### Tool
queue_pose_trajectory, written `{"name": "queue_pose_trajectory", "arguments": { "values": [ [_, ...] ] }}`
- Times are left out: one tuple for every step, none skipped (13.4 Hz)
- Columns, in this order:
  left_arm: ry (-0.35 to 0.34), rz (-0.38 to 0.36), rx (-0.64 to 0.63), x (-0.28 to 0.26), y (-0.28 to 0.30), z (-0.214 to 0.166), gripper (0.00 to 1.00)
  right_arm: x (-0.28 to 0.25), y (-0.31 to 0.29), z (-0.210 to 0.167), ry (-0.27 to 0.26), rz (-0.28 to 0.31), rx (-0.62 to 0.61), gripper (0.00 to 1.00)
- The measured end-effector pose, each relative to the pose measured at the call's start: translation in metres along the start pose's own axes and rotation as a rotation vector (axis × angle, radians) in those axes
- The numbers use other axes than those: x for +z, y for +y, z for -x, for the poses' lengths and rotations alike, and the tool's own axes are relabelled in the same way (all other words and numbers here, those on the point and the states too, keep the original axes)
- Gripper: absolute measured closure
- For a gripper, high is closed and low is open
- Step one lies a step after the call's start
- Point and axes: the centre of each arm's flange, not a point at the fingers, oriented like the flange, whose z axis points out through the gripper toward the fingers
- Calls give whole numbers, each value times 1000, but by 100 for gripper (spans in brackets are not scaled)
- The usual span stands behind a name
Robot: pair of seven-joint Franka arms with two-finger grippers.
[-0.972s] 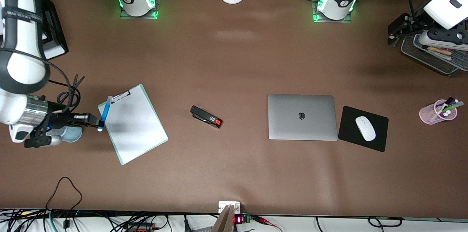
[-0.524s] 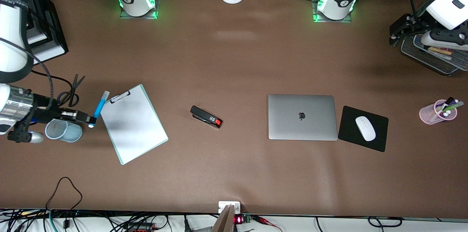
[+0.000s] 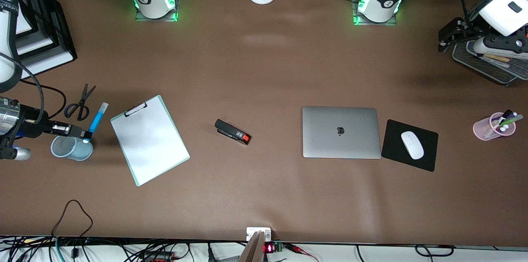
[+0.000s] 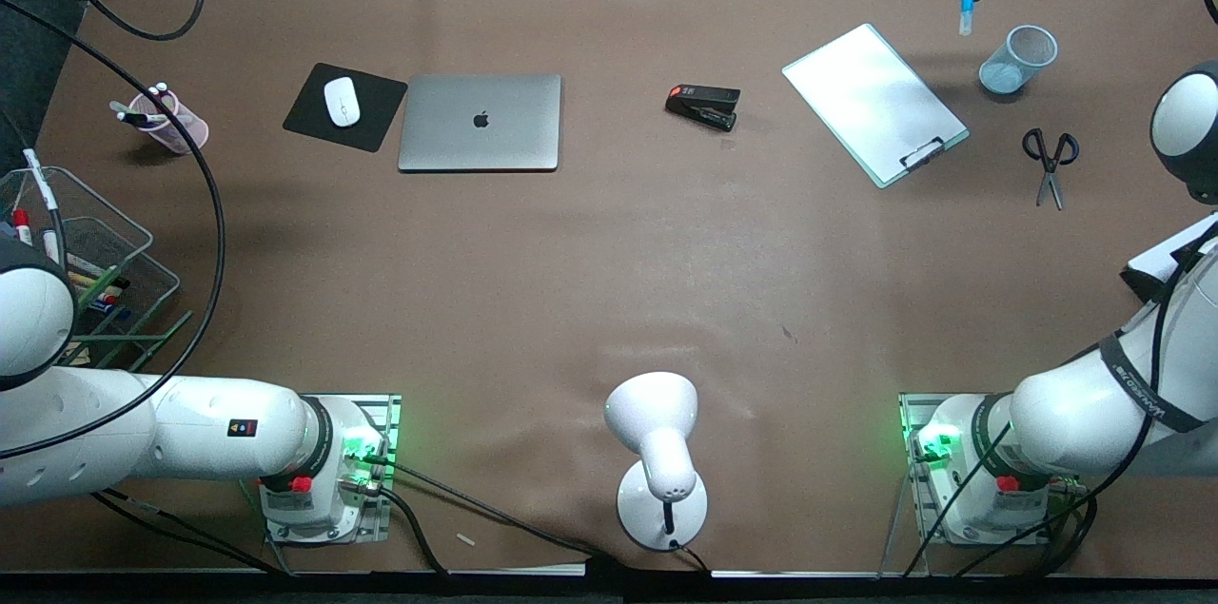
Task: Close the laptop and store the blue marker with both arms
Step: 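Lower the blue marker into the white cup with the right gripper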
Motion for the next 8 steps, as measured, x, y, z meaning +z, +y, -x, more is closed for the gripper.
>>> {"name": "queue_pose_trajectory", "arguments": {
  "values": [
    [0,0,0,0,0,0,0,-1,2,0,1,2,-11,83],
    [-1,0,0,0,0,0,0,-2,6,0,1,5,-16,83],
    [-1,0,0,0,0,0,0,-4,11,1,0,12,-22,83],
    [-1,0,0,1,0,0,0,-5,16,1,-5,27,-28,83],
    [-2,0,0,1,0,0,0,-6,21,2,-10,49,-43,83],
    [-2,0,0,1,0,0,0,-6,23,2,-13,65,-66,83],
    [-2,0,0,1,0,0,0,-7,24,2,-15,72,-81,83],
    [-2,0,0,1,0,0,0,-7,25,2,-16,76,-90,83]
  ]
}}
